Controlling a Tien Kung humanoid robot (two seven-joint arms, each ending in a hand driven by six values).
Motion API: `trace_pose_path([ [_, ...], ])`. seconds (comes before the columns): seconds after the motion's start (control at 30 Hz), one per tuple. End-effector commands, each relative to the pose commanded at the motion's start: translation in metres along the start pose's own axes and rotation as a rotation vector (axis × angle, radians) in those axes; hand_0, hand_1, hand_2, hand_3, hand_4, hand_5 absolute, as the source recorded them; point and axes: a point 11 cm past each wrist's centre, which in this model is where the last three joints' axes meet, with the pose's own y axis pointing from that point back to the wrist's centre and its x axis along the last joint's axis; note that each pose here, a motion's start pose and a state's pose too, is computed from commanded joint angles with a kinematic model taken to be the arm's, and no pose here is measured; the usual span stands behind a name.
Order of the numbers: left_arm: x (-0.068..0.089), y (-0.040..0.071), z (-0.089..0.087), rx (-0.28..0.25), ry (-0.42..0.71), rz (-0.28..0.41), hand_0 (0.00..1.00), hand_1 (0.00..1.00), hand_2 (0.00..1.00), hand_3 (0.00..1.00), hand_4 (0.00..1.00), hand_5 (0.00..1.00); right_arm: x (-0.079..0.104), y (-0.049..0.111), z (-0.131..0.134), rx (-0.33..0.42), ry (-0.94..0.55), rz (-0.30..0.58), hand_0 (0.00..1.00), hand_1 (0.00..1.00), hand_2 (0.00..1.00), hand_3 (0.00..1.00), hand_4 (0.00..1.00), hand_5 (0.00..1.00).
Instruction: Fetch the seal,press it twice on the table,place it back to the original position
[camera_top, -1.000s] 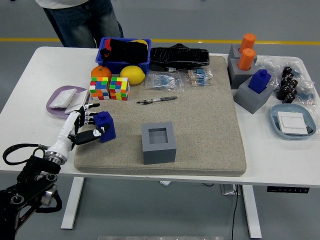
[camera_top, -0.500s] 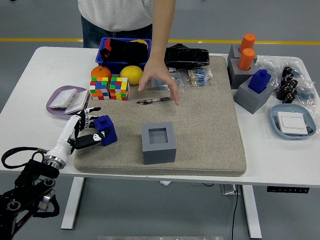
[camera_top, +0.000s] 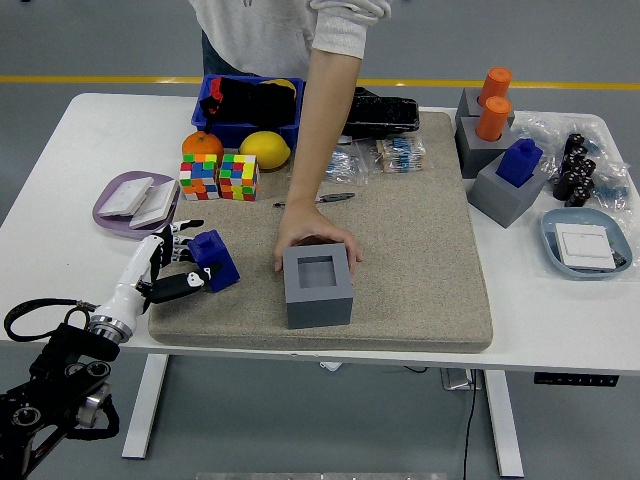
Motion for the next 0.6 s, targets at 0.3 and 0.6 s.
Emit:
trace_pose_path([
  [0.3, -0.001, -0.002, 0.006, -0.016, 0.003, -0.004, 0.552, 0.503, 0.418, 0.799, 0.685, 0.002, 0.0, 0.0, 0.002, -0.005, 0.006, 0.0, 0.791, 0.685, 0.662, 0.616, 0.804, 0.456],
  [0.6, -0.002, -0.005, 0.016, -0.038, 0.005, -0.006, 0.551, 0.506, 0.421, 0.799, 0.685, 0.002, -0.001, 0.0, 0.001, -0.005, 0.007, -0.002, 0.791, 0.685, 0.661, 0.616, 0.806, 0.458],
])
